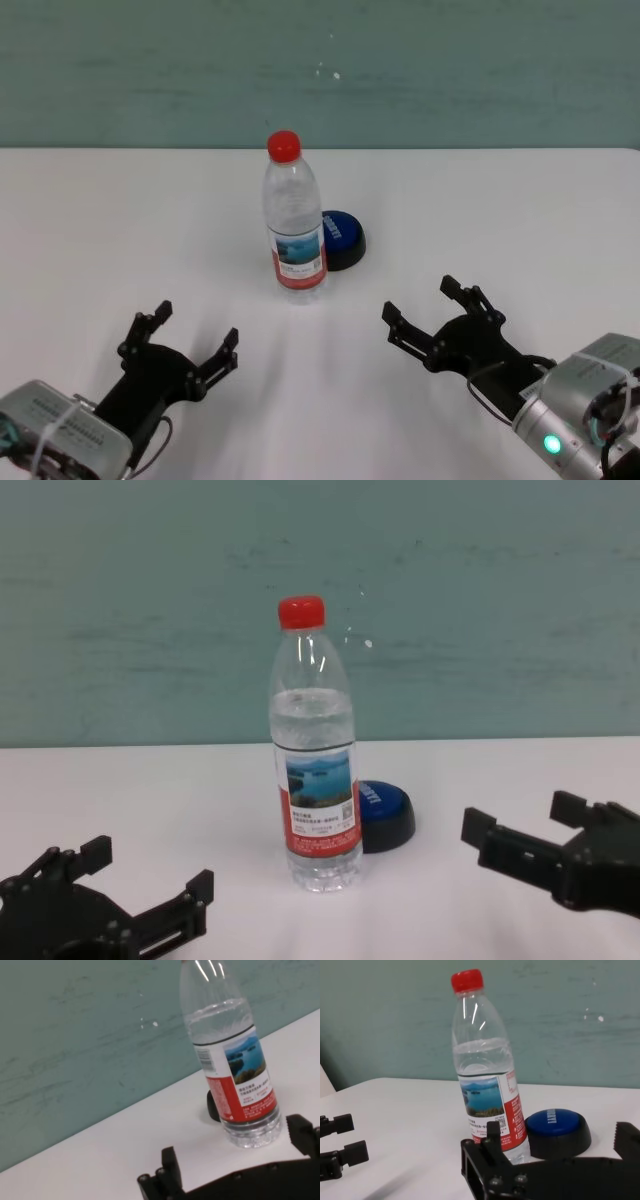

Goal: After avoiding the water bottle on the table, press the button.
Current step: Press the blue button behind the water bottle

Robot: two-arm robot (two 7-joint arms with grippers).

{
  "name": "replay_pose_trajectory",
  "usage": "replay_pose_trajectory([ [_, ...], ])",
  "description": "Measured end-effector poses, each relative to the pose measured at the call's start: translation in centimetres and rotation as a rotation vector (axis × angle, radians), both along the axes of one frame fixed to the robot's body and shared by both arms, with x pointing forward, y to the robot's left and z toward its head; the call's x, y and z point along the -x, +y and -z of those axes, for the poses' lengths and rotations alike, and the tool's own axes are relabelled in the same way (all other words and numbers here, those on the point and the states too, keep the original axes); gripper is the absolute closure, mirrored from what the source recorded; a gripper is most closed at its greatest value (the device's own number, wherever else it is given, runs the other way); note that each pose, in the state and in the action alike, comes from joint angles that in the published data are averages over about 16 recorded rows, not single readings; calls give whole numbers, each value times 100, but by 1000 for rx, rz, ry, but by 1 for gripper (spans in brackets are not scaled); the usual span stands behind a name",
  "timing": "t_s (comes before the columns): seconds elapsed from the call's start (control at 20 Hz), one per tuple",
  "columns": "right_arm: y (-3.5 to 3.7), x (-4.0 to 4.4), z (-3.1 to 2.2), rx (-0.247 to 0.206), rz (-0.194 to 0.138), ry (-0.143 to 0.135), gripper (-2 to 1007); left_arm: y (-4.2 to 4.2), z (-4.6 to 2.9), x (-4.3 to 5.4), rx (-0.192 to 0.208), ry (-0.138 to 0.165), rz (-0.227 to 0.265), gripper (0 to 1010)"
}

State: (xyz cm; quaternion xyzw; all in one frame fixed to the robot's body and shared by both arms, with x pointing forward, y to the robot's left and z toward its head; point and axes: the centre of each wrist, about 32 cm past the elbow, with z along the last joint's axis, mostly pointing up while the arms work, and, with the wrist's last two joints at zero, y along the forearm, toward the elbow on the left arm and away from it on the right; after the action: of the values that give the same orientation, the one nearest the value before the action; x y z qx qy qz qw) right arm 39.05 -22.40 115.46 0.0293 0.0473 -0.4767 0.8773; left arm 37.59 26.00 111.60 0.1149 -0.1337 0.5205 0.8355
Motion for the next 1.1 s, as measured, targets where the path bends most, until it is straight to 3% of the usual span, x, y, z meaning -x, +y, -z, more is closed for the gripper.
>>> replay_pose_trajectory([
  [0.35,5,-42,34,15,13,-8,1,0,0,0,0,0,0,10],
  [0.75,1,-70,71,98,27,-63,1,0,0,0,0,0,0,10],
  [1.1,-32,-72,102,159,13,-100,1,0,0,0,0,0,0,10],
])
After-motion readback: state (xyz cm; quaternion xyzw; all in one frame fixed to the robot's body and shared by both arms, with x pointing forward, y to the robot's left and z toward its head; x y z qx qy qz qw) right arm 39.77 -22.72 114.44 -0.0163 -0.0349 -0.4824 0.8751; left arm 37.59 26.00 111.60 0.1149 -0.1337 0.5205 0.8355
